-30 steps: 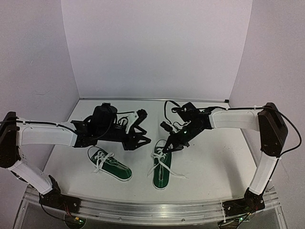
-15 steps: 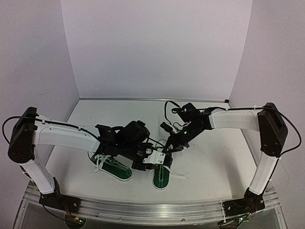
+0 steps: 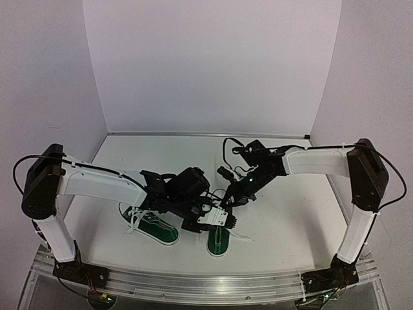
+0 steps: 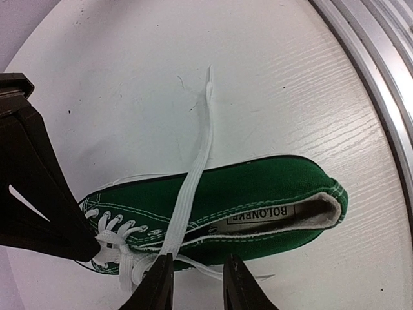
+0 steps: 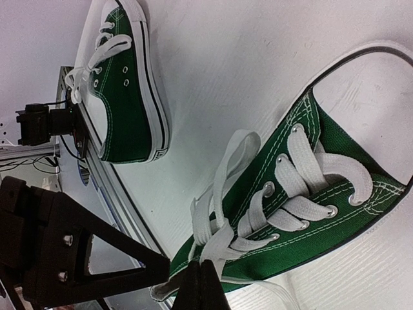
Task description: Tie the shoes
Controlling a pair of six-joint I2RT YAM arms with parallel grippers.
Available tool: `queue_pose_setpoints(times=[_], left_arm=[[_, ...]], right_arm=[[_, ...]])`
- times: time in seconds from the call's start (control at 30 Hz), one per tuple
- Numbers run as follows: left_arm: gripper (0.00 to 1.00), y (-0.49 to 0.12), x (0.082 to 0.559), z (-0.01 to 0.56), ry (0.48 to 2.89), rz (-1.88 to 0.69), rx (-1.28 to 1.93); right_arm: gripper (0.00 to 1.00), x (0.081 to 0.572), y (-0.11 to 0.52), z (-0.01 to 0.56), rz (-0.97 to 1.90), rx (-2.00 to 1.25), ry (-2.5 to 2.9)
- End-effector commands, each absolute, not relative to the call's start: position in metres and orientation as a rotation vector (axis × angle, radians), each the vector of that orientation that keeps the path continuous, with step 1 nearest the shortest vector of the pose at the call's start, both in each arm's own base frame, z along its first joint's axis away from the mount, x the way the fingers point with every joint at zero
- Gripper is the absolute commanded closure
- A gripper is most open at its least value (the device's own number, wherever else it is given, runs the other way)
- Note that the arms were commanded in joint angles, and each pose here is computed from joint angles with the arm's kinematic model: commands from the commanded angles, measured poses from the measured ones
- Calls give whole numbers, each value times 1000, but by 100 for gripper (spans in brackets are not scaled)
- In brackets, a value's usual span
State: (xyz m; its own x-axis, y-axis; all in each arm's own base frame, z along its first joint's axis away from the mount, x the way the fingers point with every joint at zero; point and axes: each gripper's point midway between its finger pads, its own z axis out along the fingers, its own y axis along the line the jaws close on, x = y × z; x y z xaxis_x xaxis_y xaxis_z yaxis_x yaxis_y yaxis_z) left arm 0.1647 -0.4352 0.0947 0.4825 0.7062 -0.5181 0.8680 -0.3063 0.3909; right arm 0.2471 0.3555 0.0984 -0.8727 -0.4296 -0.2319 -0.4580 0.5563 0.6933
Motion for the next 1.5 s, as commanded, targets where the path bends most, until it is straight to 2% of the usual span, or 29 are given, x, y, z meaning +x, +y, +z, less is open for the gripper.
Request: queue_pose_setpoints(times=[0.0,0.57,0.7,0.97,1.47], left_arm=[[74,-453,179,110,1291,-325,2000],[75,-451,187,94,1320,-263,2006],[80,-447,191,91,1321,-222,2009],[100,-448,194,107,1320,-219,1952],[100,-442,207,129,1461,-370,1758]], right_arm=[[100,251,360,103,1270,-792,2714],[100,251,362,104,1276,-797,2710],[100,252,362,103,1277,-796,2711],[100,253,364,104,1279,-799,2704],[100,255,363,111,1282,-793,2688]])
